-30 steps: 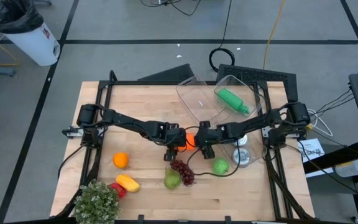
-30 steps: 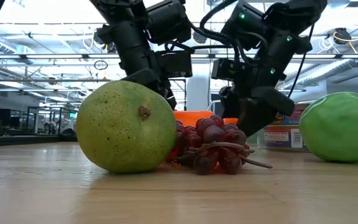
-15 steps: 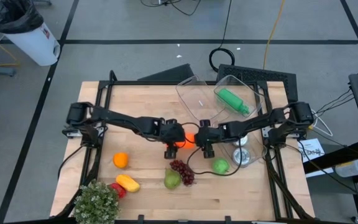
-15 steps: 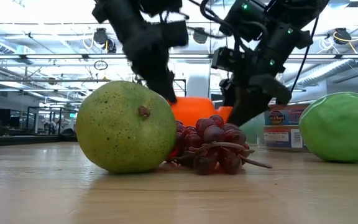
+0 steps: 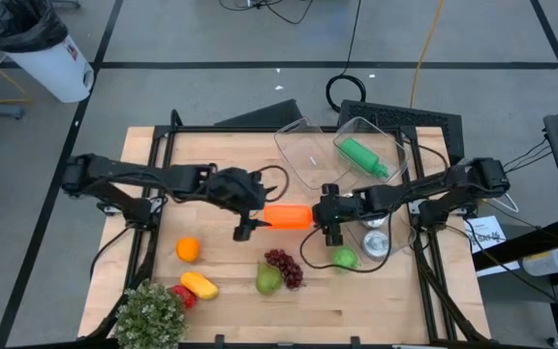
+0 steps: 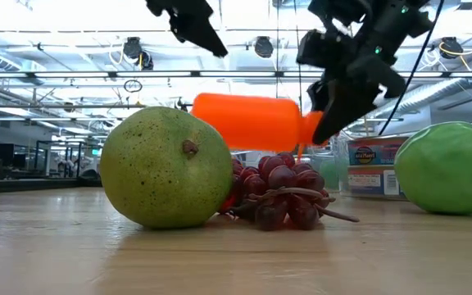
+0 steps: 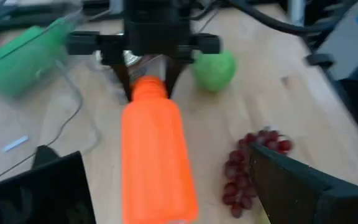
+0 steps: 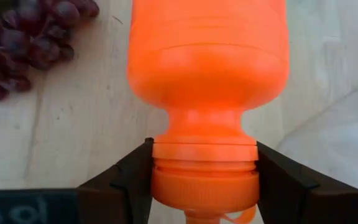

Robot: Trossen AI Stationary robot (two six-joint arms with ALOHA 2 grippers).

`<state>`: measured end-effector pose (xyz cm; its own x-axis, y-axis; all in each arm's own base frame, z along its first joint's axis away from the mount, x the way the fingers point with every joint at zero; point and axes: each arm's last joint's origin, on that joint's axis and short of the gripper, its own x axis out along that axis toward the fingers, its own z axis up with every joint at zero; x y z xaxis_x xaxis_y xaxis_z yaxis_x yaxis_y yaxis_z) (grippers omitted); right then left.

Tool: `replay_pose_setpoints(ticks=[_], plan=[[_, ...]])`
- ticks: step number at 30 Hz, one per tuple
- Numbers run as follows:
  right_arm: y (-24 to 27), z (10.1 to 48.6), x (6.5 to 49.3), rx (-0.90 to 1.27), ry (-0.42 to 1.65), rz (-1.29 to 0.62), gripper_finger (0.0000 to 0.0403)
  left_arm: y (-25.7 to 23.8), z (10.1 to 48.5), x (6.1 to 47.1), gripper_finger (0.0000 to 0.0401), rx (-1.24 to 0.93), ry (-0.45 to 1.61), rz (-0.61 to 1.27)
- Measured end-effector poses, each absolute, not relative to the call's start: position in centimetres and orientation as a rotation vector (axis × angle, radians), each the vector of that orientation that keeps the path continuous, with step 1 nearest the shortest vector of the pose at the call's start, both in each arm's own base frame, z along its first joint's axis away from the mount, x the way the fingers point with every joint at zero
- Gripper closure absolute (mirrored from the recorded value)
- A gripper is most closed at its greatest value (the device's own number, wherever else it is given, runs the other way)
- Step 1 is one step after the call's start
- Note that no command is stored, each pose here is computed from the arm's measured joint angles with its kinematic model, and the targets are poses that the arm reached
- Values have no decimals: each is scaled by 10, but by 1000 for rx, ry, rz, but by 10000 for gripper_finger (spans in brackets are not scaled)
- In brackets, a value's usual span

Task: Pick & Place Food Item
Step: Put the orange water bottle into the top right transparent bin

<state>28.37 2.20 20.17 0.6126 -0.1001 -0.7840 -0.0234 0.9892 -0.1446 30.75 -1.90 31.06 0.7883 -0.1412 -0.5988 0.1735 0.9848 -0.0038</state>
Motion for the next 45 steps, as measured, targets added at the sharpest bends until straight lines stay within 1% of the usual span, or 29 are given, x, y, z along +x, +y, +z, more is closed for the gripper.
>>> replay_pose_setpoints(ticks=[4,9,16,21,25,29,32,37,39,42,45], plan=[[24,218,276,-124,856,-46,198,-18,310,287,145,49,550,-181],[24,234,266,-110,805,-60,198,-10,294,257,146,8,441,-144],[8,248,242,-177,845,-287,198,-1,262,223,133,-38,318,-92],[-14,260,219,-145,883,-412,198,5,241,205,136,-54,285,-48],[-36,269,197,-112,902,-586,198,9,228,198,144,-70,243,6],[-58,273,179,-49,917,-729,198,10,219,195,148,-85,247,26],[-75,268,168,-4,938,-825,198,10,218,194,143,-92,249,26],[-102,248,148,31,1036,-1003,198,9,220,195,133,-95,229,-9],[-110,239,140,59,1079,-1044,198,8,221,195,133,-97,227,-28],[-116,229,131,115,1113,-1051,198,8,221,195,138,-99,227,-31],[-119,221,125,149,1152,-1012,198,8,221,195,145,-100,226,-31]])
